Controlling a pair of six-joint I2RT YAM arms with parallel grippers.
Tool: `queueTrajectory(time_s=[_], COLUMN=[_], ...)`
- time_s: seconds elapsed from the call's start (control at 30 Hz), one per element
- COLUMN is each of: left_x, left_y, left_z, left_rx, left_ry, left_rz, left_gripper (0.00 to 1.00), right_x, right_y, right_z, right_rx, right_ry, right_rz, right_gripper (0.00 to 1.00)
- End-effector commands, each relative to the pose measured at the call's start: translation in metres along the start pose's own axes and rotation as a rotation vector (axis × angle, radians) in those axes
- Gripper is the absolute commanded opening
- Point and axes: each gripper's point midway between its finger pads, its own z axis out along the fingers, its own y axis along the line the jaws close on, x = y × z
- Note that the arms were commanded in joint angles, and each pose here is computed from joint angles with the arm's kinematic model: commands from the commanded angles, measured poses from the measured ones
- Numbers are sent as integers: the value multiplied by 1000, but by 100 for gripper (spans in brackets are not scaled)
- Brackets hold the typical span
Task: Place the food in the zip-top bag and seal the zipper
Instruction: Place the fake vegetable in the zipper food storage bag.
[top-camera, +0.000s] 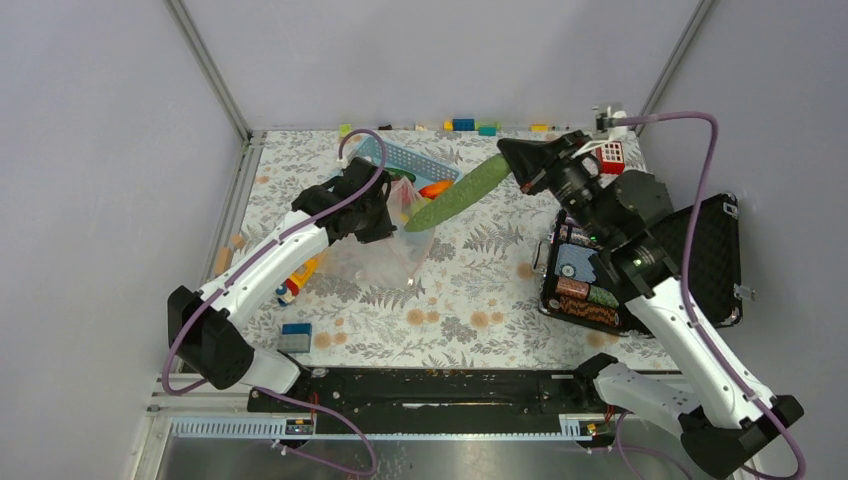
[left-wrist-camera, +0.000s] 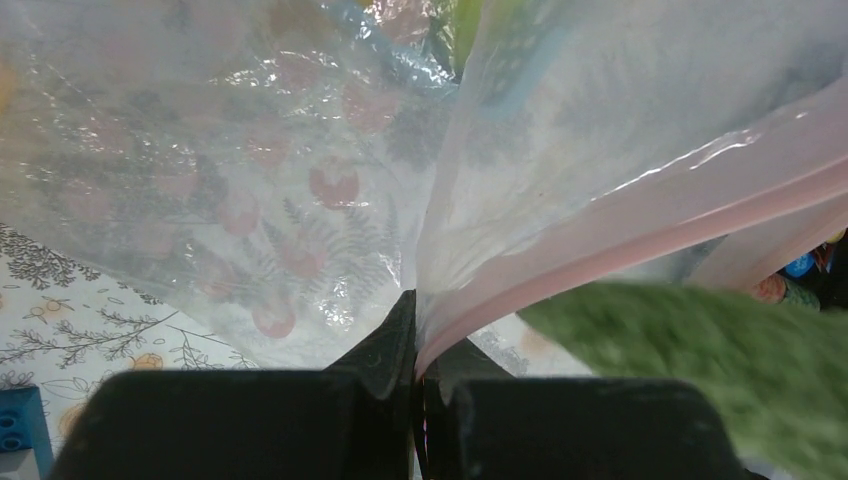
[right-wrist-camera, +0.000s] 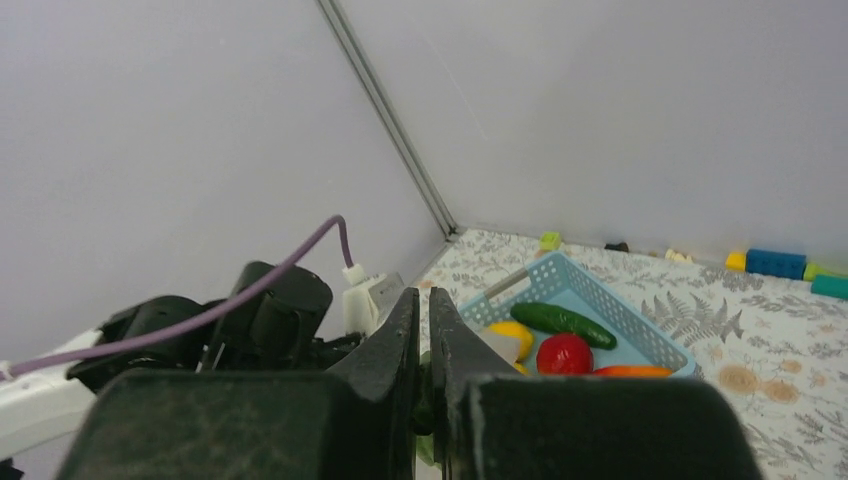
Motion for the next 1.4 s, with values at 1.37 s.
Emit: queueTrajectory(time_s=[1.37], left_x=[7], left_y=[-93], left_z=[-90], left_rx=[378], left_ry=[-71], left_rz=[108], left_gripper=[0], right_x=[238], right_y=[17], right_z=[33], right_rx=[63], right_ry=[373], right_rz=[-43], right_gripper=[0])
